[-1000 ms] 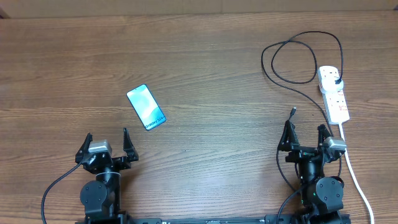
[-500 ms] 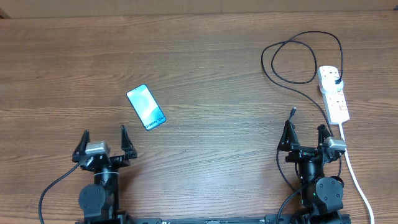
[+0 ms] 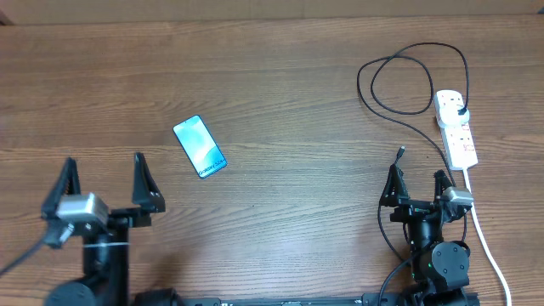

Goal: Plug charger to phone and switch on socket
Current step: 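Raise the left arm and move the left gripper over the phone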

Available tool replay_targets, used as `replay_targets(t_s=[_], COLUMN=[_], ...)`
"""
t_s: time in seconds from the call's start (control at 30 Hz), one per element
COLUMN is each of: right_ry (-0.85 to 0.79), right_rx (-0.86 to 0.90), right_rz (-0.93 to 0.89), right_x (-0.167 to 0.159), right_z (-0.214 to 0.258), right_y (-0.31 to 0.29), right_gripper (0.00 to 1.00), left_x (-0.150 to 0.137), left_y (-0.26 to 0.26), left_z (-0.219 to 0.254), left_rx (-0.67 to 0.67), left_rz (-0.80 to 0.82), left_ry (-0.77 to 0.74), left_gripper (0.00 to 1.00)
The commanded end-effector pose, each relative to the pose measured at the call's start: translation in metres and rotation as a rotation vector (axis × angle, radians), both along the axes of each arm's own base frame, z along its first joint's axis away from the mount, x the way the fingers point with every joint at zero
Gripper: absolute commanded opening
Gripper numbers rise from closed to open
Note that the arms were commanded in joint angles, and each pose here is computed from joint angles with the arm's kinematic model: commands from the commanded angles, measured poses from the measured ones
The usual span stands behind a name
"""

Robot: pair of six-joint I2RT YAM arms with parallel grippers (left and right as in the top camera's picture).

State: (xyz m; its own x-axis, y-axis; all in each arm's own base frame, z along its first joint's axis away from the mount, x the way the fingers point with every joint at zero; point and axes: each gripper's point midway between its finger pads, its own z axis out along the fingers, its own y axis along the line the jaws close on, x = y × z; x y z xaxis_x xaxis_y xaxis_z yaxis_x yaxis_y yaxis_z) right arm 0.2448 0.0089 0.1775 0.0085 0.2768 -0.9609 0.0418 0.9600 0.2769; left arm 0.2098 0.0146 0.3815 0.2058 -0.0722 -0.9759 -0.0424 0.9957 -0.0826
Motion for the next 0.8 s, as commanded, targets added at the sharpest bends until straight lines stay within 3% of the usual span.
replay_targets(t_s=[0.0, 0.2, 0.43, 0.77], right_ry=[0.003, 0.003, 0.003, 0.003], right_rx=[-0.003, -0.003, -0.003, -0.003], right_rz=[-0.006, -0.006, -0.006, -0.006], right_x=[0.000, 0.000, 0.000, 0.000], right_z=[-0.003, -0.003, -0.003, -0.003], right_y=[0.000, 0.000, 0.000, 0.000], right_gripper=[1.00, 1.00, 1.00, 1.00], left_x=[0.012, 0.047, 0.087, 0.137], left_y=[-0.022, -0.049, -0.049, -0.045], left_z=[0.038, 0.058, 0.018, -0.047], left_rx=[0.010, -0.033, -0.133, -0.266], left_rz=[-0.136, -0.318, -0.345, -0.331], left_ry=[0.063, 0.344, 0.692, 0.919], left_gripper=[0.99, 1.00, 1.00, 0.99])
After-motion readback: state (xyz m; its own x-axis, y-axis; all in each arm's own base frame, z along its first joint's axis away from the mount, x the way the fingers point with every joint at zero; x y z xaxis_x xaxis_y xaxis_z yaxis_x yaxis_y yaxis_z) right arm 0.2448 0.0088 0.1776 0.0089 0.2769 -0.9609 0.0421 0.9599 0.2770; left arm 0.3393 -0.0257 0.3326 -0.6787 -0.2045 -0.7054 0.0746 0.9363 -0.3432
